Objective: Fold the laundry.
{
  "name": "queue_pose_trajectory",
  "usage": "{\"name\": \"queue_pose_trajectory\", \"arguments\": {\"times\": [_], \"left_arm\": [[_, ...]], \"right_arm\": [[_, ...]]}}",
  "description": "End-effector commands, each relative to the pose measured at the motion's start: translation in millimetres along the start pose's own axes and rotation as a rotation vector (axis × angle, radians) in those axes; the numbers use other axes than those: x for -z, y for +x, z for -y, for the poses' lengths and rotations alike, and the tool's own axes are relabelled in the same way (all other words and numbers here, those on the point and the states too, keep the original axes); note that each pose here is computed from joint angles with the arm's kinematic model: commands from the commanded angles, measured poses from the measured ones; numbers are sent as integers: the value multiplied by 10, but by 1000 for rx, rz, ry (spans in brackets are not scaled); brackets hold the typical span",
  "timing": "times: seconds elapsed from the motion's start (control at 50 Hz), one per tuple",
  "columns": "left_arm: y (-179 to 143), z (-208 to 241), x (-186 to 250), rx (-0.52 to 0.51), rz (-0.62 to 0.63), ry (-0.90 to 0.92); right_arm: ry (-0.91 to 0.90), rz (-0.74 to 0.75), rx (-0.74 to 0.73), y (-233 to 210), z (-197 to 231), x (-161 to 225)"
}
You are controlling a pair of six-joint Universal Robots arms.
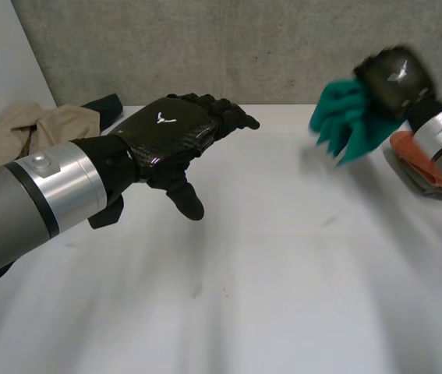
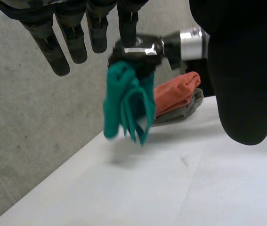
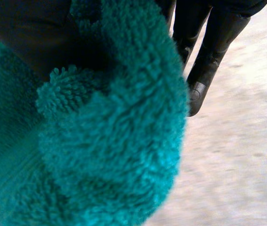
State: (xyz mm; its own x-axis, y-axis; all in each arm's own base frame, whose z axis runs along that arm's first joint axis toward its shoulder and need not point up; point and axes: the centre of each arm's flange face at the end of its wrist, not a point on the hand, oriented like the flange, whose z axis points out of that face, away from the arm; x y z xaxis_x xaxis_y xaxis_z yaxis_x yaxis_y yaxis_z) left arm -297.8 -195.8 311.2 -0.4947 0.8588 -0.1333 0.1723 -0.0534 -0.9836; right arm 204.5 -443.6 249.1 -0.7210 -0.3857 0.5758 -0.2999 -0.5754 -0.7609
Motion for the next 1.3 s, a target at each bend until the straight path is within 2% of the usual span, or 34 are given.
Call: {"name": "queue_pose_trajectory", "arguments": {"times": [0.02,0.14,0.2,0.36,0.44,0.52,0.7,0.98,1.1,1.3], "left_arm": [[-1,74,24,-14,5,22],[2,124,37,-25,7,37],[-5,127,37,-24,9,38],[-19,108,29,-18,14,32],[-27,74,15,-13,14,24],[-18,35,9,-6,11,13],[-20,21,11,-3,12,9],[-9,67,31,-16,12,22],[-12,76,30,-18,12,25],[-5,85,32,-20,10,28]], "right_arm": [[112,-146,-19,951,-73,-57],[169,-230,40,1488,-328,55],[150,-232,46,1570,-546,147],[9,-161,-47,1466,-1376,585],[-46,-144,-96,1278,-1665,761],[-78,-125,-123,1192,-1775,924],[-114,-85,-151,1176,-1722,1140],[-197,-117,-191,1376,-1580,1419],[-277,-111,-142,1364,-1573,1535],[-437,-124,-73,1524,-1318,1810]]}}
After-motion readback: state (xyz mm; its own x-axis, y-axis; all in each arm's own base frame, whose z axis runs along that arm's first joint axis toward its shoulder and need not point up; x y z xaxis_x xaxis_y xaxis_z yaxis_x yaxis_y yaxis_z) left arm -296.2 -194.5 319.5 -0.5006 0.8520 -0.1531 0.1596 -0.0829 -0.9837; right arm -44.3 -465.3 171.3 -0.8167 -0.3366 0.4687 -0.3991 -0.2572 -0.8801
